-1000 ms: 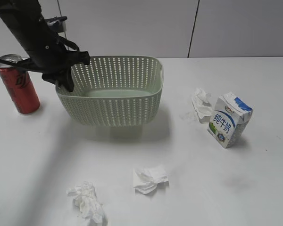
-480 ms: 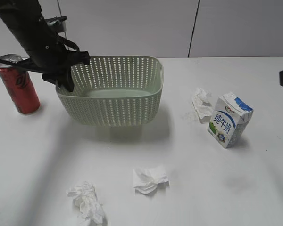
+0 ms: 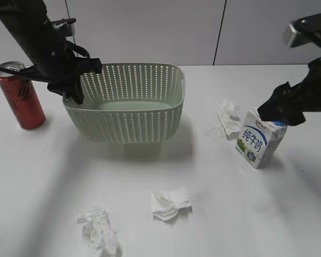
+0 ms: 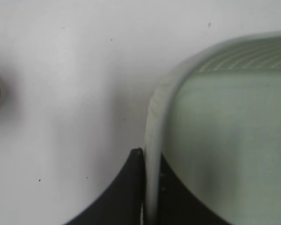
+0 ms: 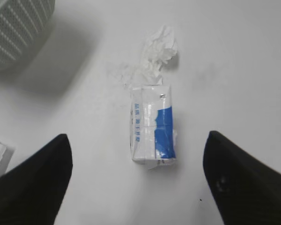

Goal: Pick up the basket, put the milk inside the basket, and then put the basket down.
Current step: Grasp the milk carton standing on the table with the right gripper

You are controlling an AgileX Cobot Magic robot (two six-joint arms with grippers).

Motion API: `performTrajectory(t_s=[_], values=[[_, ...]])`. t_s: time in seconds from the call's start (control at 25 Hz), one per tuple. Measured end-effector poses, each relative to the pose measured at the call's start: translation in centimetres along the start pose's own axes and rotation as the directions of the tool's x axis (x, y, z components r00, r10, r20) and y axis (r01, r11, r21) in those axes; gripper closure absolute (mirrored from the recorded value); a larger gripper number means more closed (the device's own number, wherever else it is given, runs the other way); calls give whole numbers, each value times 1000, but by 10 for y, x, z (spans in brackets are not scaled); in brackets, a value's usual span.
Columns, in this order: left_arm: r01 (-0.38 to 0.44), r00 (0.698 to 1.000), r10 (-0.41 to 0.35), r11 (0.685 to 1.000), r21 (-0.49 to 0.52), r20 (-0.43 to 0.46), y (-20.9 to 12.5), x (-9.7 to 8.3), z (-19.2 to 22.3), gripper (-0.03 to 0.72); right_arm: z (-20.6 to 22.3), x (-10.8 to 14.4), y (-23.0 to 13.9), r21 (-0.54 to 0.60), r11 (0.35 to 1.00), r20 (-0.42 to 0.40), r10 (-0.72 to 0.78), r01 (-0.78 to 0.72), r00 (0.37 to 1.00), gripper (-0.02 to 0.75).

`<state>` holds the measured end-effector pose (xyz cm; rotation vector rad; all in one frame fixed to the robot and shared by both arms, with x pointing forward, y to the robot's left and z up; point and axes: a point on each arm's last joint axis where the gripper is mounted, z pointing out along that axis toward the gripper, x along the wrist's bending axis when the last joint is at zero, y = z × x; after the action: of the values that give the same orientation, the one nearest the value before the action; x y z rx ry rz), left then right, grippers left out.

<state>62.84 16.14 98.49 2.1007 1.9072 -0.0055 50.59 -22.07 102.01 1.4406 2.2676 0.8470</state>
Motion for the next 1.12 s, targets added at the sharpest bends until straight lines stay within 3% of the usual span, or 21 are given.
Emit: performTrajectory(t_s=[0.64, 0.72, 0.96, 1.12], values=[[-4, 1000, 4, 1000, -2, -5, 0, 0, 0, 688, 95, -17, -29, 175, 985, 43, 2, -10, 999, 97], [-4, 1000, 4, 1000, -2, -5, 0, 0, 0, 688, 102, -18, -35, 201, 980, 41, 6, -14, 999, 138], [-6, 1000, 6, 1000, -2, -8, 0, 1, 0, 688, 108, -19, -38, 216, 976, 41, 7, -15, 999, 361], [-9, 1000, 9, 1000, -3, -12, 0, 1, 0, 688, 108, -19, -35, 219, 976, 35, 6, -13, 999, 408]])
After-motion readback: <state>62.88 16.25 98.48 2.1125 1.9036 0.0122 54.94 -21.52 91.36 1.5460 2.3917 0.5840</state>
